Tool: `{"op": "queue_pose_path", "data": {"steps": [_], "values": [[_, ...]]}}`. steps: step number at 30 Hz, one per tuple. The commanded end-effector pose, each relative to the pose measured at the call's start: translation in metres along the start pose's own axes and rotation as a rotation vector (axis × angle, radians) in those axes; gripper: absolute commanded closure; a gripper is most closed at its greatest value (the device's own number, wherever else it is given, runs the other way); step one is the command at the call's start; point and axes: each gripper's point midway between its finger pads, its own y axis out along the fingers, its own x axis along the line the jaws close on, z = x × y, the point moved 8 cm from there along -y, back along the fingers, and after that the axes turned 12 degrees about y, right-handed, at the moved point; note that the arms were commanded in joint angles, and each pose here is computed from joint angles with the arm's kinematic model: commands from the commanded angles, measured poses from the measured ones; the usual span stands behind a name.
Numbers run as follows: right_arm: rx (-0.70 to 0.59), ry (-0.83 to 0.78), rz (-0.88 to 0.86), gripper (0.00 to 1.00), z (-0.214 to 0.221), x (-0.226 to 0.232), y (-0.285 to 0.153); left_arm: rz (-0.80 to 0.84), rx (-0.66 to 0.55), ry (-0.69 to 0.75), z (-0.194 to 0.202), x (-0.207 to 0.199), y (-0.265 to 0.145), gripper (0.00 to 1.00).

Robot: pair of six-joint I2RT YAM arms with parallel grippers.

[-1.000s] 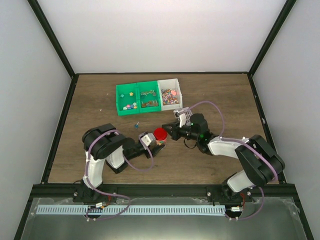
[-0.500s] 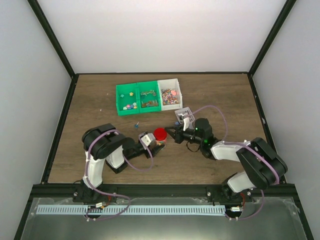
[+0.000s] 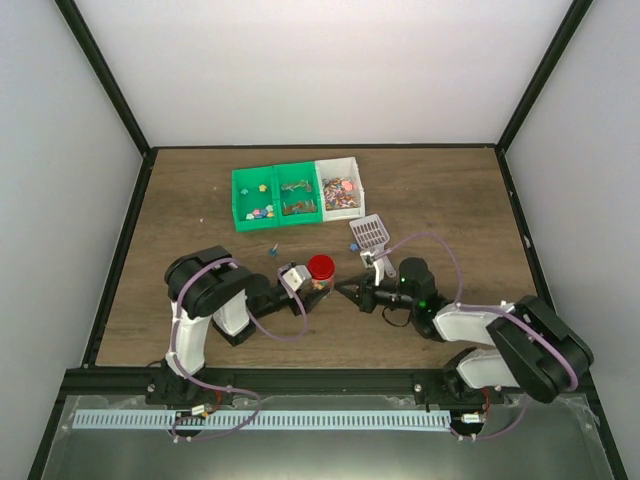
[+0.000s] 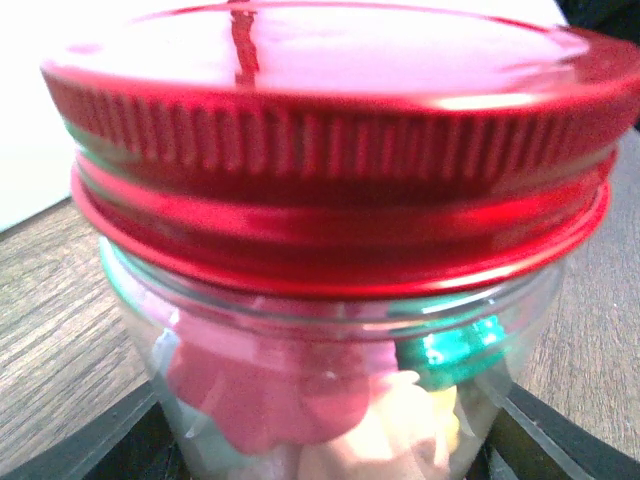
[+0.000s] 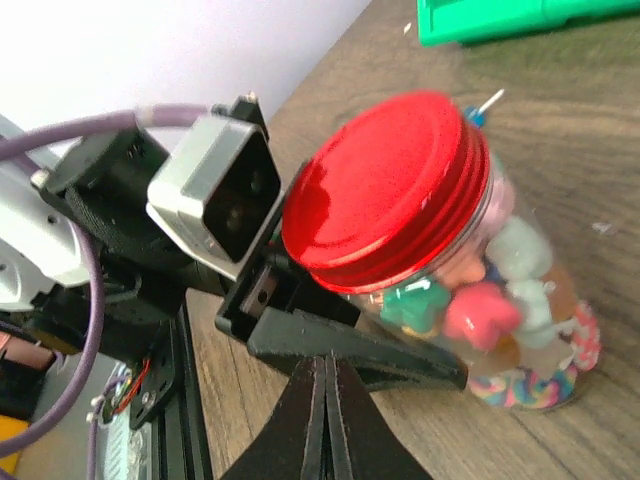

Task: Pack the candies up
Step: Screw the bottle lid onto the packing bottle.

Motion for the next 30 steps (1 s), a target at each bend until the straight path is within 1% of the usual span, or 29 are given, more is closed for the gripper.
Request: {"op": "queue_pose_path", "data": {"steps": [1,3,5,6,12,15,18,21,26,30], "values": [[-0.111,-0.022,0.037,0.99,-0.022,0.007,-0.011,-0.022,-0.083,0.004,-0.002,-0.002,-0.012,0.35],[-0.15,-0.02,0.066,0.89,-0.036,0.006,-0.015,-0.021,-0.082,0.003,-0.002,-0.002,-0.013,0.35],[-0.159,-0.028,0.069,0.8,-0.05,0.005,-0.015,-0.013,-0.084,0.002,-0.003,-0.003,-0.014,0.35],[-0.153,-0.032,0.068,0.78,-0.056,0.004,-0.012,-0.012,-0.085,0.001,-0.003,-0.003,-0.014,0.35],[-0.075,-0.033,0.031,0.75,-0.078,-0.002,0.014,-0.009,-0.091,-0.005,-0.003,-0.002,-0.011,0.35],[-0.055,-0.03,0.019,0.79,-0.082,-0.005,0.022,-0.004,-0.091,-0.011,-0.002,-0.002,-0.008,0.35],[-0.036,-0.024,0.017,0.8,-0.083,-0.01,0.027,0.0,-0.09,-0.017,0.0,-0.002,-0.006,0.35],[-0.022,-0.021,0.005,0.84,-0.081,-0.012,0.03,-0.004,-0.09,-0.02,0.0,-0.001,-0.004,0.35],[0.0,-0.009,-0.02,0.99,-0.073,-0.013,0.029,-0.017,-0.085,-0.022,0.002,0.001,-0.004,0.35],[0.015,-0.004,-0.052,0.99,-0.064,-0.011,0.025,-0.022,-0.082,-0.025,0.003,0.002,-0.004,0.35]]}}
